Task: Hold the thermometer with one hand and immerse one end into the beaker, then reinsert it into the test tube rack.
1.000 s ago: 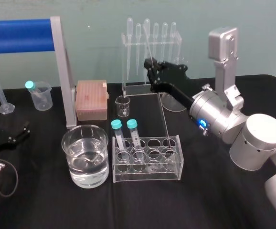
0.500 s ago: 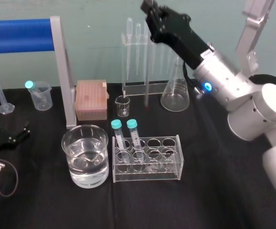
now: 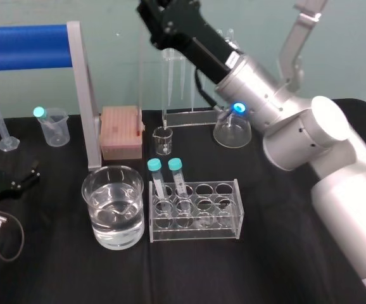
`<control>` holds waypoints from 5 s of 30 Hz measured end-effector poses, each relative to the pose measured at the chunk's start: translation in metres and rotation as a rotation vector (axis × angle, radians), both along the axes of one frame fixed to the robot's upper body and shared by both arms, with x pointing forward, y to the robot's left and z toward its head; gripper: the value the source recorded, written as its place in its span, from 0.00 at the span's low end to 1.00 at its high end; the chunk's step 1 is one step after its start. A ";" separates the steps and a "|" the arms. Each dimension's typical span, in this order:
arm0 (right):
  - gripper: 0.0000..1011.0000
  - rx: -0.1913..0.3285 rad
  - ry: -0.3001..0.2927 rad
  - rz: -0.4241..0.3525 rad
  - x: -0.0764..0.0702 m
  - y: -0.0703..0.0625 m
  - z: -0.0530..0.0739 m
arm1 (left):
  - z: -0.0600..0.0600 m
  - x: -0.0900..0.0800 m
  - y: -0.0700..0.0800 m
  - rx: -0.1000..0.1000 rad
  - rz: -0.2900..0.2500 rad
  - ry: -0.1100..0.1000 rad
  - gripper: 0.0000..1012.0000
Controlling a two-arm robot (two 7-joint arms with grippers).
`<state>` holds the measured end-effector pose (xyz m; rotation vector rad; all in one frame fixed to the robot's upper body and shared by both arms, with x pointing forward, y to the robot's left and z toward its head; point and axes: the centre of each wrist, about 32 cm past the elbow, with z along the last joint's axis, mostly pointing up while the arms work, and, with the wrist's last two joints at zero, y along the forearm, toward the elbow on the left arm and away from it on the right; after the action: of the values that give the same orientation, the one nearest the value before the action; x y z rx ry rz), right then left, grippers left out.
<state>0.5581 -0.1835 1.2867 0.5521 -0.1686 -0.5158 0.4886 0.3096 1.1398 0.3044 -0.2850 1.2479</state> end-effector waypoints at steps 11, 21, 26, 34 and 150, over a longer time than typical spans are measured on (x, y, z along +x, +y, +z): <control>0.06 -0.007 0.025 0.157 0.012 0.029 -0.019 | 0.000 0.000 0.000 0.000 0.000 0.000 1.00; 0.06 -0.044 0.078 0.203 0.020 0.037 -0.044 | 0.000 0.000 0.000 0.000 0.000 0.000 1.00; 0.06 -0.070 0.101 0.204 0.025 0.036 -0.057 | 0.000 0.000 0.000 0.000 0.000 0.000 1.00; 0.06 -0.099 0.137 0.220 0.032 0.035 -0.075 | 0.000 0.000 0.000 0.000 0.000 0.000 1.00; 0.06 -0.187 0.183 0.261 0.035 0.035 -0.105 | 0.000 0.000 0.000 0.000 0.000 0.000 1.00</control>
<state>0.5926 -0.1481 1.1821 0.3350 0.0301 -0.2905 0.4886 0.3097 1.1398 0.3045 -0.2851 1.2480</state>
